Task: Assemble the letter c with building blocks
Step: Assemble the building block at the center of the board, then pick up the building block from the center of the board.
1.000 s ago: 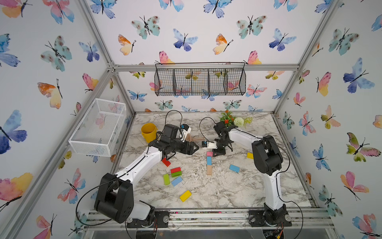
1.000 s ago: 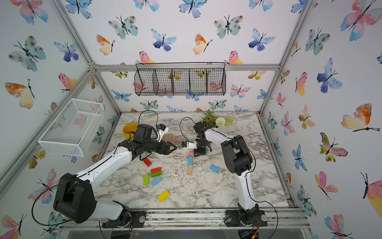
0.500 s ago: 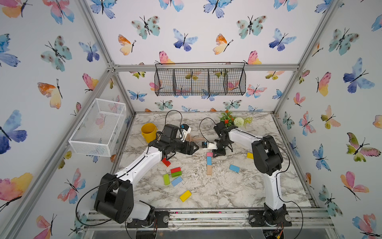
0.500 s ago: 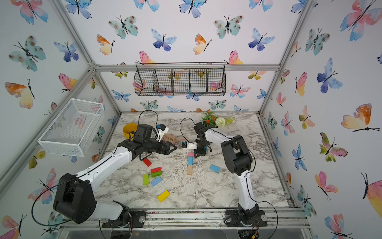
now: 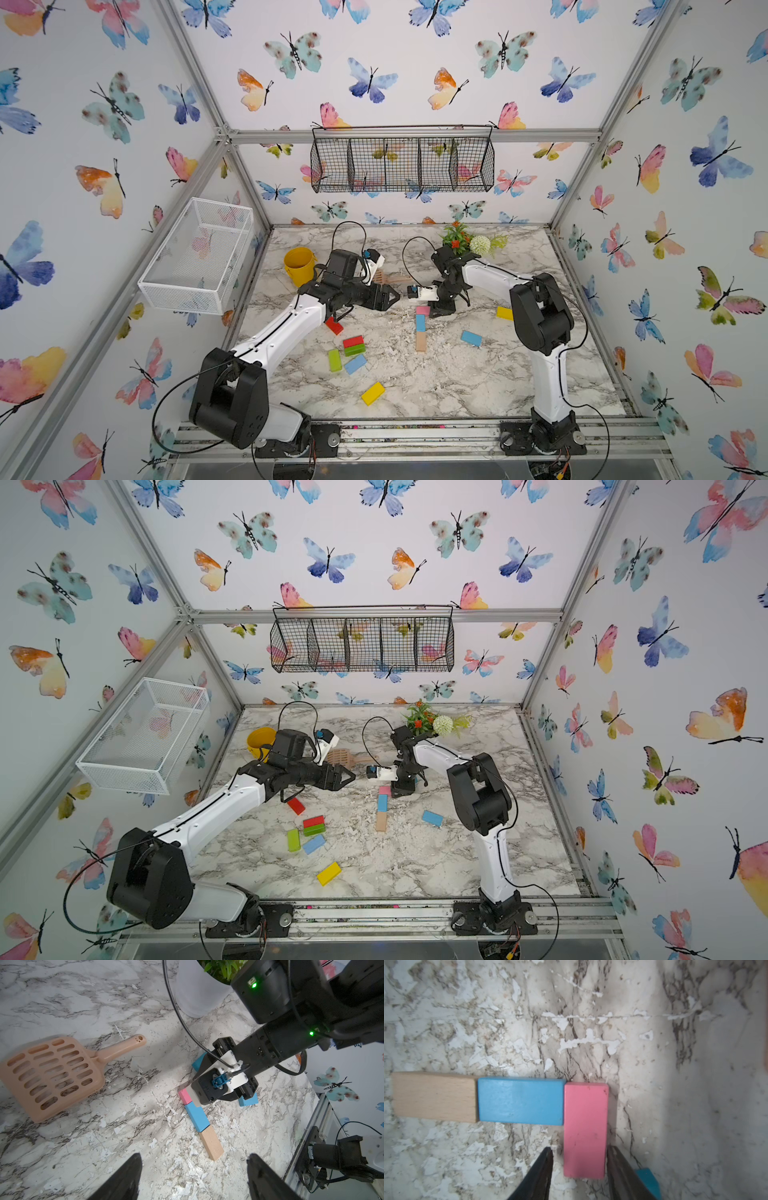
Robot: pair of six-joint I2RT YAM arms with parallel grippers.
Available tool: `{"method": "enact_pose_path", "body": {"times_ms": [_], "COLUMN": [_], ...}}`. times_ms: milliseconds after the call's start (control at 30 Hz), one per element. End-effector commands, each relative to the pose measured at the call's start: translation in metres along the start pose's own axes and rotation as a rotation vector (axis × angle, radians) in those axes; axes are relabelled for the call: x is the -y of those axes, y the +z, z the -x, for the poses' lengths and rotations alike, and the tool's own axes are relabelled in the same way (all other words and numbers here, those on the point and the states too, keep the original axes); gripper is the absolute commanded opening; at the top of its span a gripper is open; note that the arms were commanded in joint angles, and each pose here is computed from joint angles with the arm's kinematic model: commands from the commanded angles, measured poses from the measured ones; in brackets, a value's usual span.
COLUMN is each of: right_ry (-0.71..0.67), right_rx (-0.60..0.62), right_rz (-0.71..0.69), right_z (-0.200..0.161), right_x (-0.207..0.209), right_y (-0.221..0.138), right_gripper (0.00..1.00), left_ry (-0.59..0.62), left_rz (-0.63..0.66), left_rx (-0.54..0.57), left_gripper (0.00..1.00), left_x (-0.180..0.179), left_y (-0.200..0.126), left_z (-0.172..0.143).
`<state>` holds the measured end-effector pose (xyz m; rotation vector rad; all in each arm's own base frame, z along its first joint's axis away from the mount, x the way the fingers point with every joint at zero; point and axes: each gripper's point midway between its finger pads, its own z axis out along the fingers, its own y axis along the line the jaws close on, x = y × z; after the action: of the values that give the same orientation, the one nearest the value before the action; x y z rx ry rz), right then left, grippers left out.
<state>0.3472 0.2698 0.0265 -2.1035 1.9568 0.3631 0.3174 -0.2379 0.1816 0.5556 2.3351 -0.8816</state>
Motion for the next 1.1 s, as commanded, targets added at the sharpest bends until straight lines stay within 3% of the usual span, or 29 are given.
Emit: {"method": "enact_pose_path", "body": {"times_ms": [0, 267, 433, 633, 800, 1067], "right_ry": [-0.013, 0.052, 0.197, 0.516, 0.834, 1.306], "right_rx": [0.039, 0.116, 0.138, 0.158, 0.251, 0.187], "right_rz": [-0.036, -0.116, -0.147, -0.190, -0.279, -0.449], "right_z": [0.008, 0.024, 0.015, 0.004, 0.004, -0.041], "right_x": [0.004, 0.011, 0.019, 0.033, 0.044, 0.043], "right_y": [-0.015, -0.042, -0.051, -0.063, -0.080, -0.082], "right_gripper": [0.51, 0.60, 0.62, 0.73, 0.84, 0.89], "left_ry": [0.007, 0.006, 0.008, 0.010, 0.012, 0.009], "left_rz": [-0.025, -0.017, -0.013, 0.001, 0.001, -0.006], "left_rx": [0.008, 0.008, 0.007, 0.007, 0.011, 0.008], "left_gripper": [0.80, 0.80, 0.80, 0.80, 0.80, 0.80], "left_x": [0.008, 0.007, 0.006, 0.004, 0.004, 0.005], "left_y": [-0.004, -0.004, -0.003, -0.003, -0.004, -0.003], "left_z": [0.007, 0.006, 0.006, 0.006, 0.006, 0.006]}}
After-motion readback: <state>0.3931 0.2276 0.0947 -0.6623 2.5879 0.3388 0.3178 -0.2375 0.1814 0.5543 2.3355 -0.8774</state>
